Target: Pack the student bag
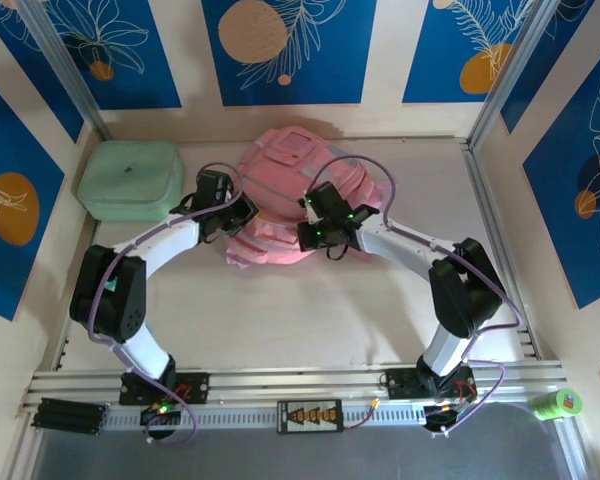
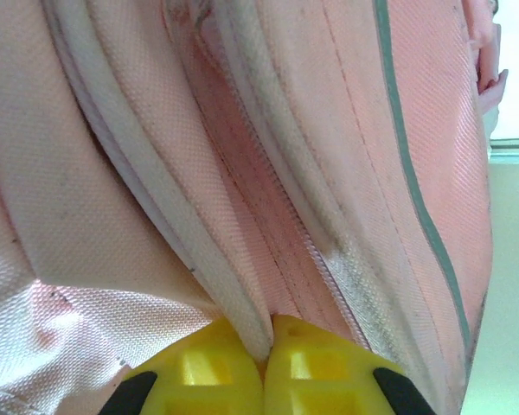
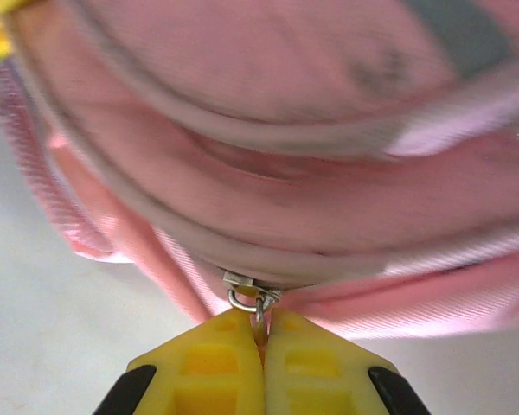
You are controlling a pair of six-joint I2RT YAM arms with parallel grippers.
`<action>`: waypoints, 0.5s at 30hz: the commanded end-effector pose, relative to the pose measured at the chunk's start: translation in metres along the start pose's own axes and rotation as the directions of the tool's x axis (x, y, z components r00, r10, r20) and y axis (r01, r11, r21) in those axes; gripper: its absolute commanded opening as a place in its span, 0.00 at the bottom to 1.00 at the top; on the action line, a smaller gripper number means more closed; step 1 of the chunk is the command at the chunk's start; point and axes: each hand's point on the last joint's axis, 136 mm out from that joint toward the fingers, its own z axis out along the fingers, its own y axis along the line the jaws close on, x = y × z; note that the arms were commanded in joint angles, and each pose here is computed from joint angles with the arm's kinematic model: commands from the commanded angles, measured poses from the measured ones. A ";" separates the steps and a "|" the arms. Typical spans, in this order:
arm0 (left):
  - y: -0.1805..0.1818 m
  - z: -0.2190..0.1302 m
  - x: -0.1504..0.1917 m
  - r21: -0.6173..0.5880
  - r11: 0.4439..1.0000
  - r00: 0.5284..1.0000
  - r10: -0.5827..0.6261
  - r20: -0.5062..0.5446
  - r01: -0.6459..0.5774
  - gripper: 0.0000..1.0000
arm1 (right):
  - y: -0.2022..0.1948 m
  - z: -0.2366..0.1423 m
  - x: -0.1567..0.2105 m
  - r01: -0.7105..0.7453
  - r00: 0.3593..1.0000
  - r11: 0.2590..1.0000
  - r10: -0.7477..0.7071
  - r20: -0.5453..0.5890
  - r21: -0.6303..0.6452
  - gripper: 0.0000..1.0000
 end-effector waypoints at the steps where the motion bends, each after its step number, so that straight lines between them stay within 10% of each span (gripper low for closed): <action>1: -0.009 -0.018 -0.022 0.001 0.998 0.995 0.067 0.074 -0.067 0.00 | -0.046 -0.014 0.015 -0.019 0.999 0.989 0.024 -0.031 0.150 0.00; 15: 0.015 -0.031 -0.013 -0.089 0.980 0.984 0.178 0.016 -0.176 0.00 | -0.137 -0.004 -0.022 -0.186 0.976 0.951 0.208 -0.069 0.247 0.00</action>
